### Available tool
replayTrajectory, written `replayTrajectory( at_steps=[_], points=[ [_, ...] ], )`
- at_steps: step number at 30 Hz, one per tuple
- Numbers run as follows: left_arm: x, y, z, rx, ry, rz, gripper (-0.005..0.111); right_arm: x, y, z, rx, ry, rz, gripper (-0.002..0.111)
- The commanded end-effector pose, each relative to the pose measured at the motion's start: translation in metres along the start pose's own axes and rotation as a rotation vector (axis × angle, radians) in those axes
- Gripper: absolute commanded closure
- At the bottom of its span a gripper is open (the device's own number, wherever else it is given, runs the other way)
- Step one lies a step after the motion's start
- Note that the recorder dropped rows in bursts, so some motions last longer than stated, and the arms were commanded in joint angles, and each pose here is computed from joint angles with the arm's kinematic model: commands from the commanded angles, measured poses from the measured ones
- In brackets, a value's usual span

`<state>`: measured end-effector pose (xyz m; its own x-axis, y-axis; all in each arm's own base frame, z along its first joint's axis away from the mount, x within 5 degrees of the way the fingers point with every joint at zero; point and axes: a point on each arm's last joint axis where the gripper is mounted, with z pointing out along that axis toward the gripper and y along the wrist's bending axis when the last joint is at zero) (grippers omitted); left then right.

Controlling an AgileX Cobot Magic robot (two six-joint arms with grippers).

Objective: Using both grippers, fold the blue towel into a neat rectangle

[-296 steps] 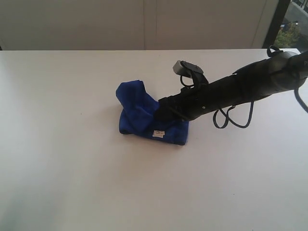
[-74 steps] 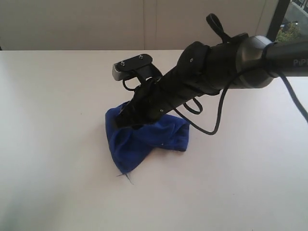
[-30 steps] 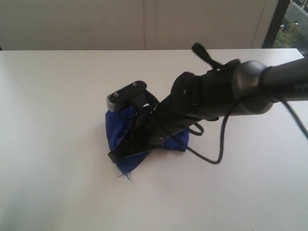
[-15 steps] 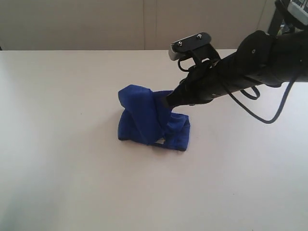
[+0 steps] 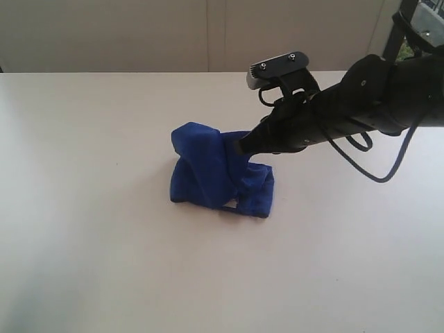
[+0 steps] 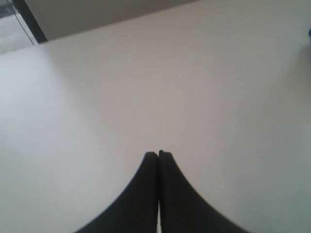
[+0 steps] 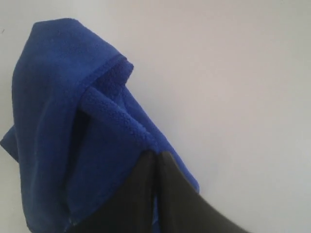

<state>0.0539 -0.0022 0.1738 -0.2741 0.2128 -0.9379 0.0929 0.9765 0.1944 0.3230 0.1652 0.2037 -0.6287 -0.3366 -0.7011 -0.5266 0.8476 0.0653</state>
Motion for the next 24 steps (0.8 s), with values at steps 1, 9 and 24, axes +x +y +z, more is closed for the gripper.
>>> replayTrajectory(
  at_steps=[1,9,24],
  points=[
    [-0.012,0.003,-0.001,-0.028,-0.152,-0.060,0.107,0.003,-0.002,0.003,0.008,0.004,0.005,0.108],
    [-0.028,0.007,-0.005,-0.051,-0.339,-0.177,0.107,0.004,-0.002,0.003,0.003,0.012,0.006,0.108],
    [-0.038,0.009,-0.010,-0.001,-0.407,-0.462,0.107,0.004,0.004,0.003,-0.029,0.030,0.024,0.108]
  ],
)
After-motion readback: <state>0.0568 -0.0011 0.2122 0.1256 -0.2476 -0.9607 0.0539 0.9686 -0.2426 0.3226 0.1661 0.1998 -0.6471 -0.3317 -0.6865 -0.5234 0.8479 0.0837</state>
